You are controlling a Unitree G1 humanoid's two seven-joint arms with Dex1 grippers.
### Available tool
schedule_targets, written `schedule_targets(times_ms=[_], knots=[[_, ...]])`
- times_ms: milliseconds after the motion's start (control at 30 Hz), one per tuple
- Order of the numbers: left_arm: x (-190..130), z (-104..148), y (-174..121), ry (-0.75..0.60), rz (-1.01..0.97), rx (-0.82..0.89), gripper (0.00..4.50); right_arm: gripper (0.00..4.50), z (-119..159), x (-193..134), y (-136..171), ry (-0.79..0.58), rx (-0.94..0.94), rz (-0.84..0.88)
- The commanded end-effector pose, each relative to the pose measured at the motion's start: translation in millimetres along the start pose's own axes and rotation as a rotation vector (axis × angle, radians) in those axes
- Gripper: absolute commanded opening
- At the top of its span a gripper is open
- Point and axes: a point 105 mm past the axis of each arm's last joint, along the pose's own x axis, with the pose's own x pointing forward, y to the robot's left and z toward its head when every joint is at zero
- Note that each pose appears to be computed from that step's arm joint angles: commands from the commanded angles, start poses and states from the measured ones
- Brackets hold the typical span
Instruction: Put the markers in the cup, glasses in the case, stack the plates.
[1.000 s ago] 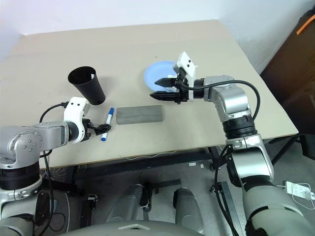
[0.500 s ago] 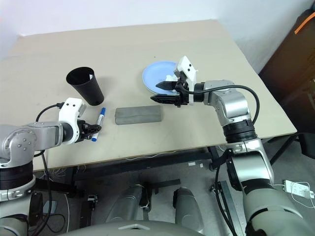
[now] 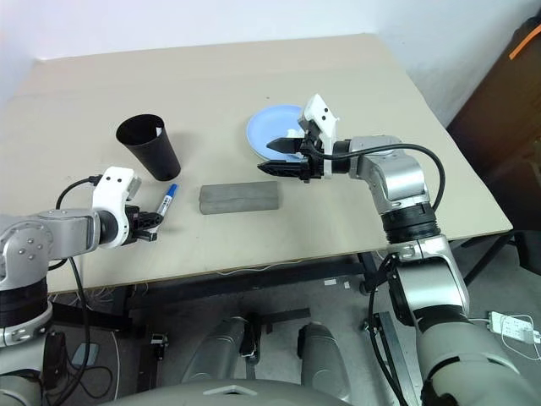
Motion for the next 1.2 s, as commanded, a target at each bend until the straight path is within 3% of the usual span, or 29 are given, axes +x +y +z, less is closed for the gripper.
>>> schedule_targets(times_ms=[33, 400, 633, 1200], knots=[[-16, 22, 0, -0.099, 0.012, 0.031, 0.27, 3.03, 17, -1, 0, -0.033, -0.050, 0.009], [-35, 61, -10, -0.338, -0.004, 0.126, 0.27, 3.03, 22, -2, -3, -0.038, -0.061, 0.012], [-43, 83, -6, -0.511, 0.024, 0.126, 0.27, 3.03, 40, -10, -6, -0.128, -0.044, 0.003], [-50, 107, 2, -0.717, 0.099, 0.122, 0.27, 3.03, 49, -19, -12, -0.131, -0.071, -0.038]])
